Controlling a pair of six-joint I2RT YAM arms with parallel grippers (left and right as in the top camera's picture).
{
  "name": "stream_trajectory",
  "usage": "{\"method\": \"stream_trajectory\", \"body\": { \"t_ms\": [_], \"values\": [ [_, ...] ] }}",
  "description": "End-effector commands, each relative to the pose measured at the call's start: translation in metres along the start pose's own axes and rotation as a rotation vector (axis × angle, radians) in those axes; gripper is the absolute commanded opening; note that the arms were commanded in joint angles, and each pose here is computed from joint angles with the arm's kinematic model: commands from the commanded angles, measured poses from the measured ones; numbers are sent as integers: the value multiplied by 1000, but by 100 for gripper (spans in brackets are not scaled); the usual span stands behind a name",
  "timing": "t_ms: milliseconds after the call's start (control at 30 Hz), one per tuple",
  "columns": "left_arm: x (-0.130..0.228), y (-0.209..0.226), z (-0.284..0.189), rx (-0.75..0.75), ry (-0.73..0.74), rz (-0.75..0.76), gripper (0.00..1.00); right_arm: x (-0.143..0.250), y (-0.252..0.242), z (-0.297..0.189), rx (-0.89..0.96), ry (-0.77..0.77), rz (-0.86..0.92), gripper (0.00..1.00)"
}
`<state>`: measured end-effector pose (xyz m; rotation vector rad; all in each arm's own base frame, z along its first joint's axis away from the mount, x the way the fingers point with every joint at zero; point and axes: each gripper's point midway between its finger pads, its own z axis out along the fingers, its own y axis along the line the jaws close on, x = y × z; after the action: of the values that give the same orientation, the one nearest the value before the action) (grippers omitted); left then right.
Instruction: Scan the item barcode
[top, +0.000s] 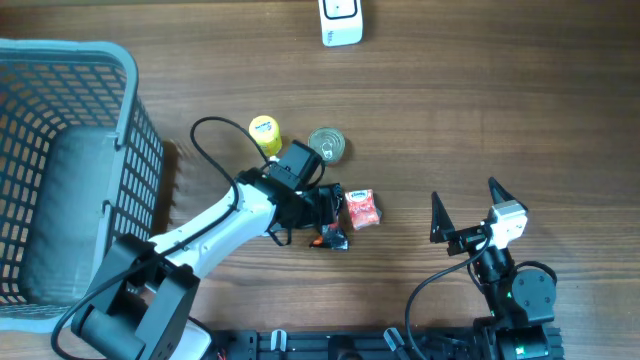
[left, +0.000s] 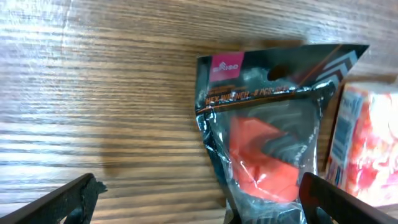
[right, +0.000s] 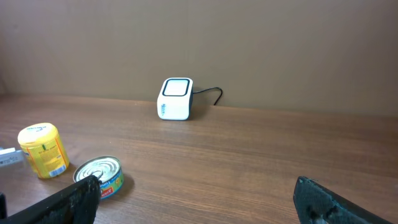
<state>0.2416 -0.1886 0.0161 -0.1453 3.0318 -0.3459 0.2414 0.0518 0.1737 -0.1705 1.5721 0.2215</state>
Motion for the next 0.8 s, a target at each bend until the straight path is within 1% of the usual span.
{"method": "stream_trajectory", "body": {
  "t_ms": [0, 200, 433, 600, 700, 767],
  "values": [
    [-11, -14, -15, 17, -20, 193, 100, -1, -1, 0, 9, -6, -7, 100],
    [-20, -23, -24, 30, -41, 232, 100, -1, -1, 0, 9, -6, -7, 100],
    [-9, -19, -24, 22, 5, 307, 100, -1, -1, 0, 9, -6, -7, 100],
    [-1, -27, -22, 21, 11, 357, 100, -1, -1, 0, 9, -6, -6, 100],
    [2, -28, -15, -11, 13, 368, 100, -1, -1, 0, 9, -6, -7, 100],
    [2, -22, -8, -57, 11, 330, 100, -1, -1, 0, 9, -6, -7, 100]
  ]
}}
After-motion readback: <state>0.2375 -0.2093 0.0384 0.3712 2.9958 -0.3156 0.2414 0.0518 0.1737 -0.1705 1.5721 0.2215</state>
